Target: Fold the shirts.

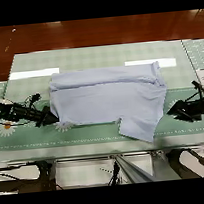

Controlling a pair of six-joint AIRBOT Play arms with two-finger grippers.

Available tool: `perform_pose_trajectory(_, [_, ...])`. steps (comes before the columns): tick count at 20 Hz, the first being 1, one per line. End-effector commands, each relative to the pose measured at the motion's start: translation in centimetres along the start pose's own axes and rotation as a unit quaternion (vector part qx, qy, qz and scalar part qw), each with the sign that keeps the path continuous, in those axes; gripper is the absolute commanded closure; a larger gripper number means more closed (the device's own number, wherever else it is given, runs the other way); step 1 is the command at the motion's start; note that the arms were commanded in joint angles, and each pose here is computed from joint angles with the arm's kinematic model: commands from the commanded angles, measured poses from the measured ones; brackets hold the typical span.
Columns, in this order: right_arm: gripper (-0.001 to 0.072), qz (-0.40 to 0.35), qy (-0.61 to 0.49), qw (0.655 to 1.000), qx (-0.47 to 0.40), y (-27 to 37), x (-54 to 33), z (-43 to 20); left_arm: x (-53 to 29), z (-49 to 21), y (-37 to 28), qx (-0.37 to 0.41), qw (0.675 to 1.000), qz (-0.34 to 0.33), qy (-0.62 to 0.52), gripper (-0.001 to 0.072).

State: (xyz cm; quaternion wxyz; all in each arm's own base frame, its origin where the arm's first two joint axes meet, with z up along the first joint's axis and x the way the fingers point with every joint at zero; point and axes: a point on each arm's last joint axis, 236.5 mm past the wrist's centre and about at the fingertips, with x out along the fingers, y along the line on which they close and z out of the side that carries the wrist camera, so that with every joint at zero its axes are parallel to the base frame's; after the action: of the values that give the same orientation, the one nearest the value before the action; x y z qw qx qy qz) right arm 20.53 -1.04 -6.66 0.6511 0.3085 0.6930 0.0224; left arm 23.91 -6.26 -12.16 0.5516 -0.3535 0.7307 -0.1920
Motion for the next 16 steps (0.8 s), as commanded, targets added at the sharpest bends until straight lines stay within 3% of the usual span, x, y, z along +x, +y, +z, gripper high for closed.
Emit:
perform_pose_trajectory(1, [0.0173, 0.063, -0.007, 0.997, 0.036, 1.5, 2.8, -0.9, -0.1, 0.0, 0.1, 0.001, 1.0, 0.0, 0.0, 0.0683])
perform_pose_trajectory(7, [0.0184, 0.065, -0.029, 0.996, 0.047, 2.4, 6.7, -1.1, -0.1, 0.0, 0.1, 0.001, 1.0, -0.001, -0.001, 0.0683])
perform_pose_trajectory(10, [0.0385, 0.036, -0.08, 0.995, 0.046, 3.0, 7.8, 1.1, -0.1, 0.1, 0.1, 0.001, 1.0, 0.0, -0.003, 0.0683])
perform_pose_trajectory(12, [0.0642, 0.044, -0.097, 0.993, 0.048, 4.0, 7.2, 2.2, -0.6, 0.7, -0.3, 0.016, 1.0, -0.001, -0.011, 0.0683])
perform_pose_trajectory(13, [0.0682, 0.044, -0.093, 0.994, 0.031, 4.6, 6.5, 2.5, -1.2, 1.2, -0.7, 0.027, 0.999, -0.001, -0.02, 0.0683])
perform_pose_trajectory(16, [0.0683, 0.057, -0.132, 0.988, -0.06, 8.3, 1.1, 5.1, -5.0, 4.2, -4.1, 0.078, 0.994, -0.005, -0.083, 0.0684])
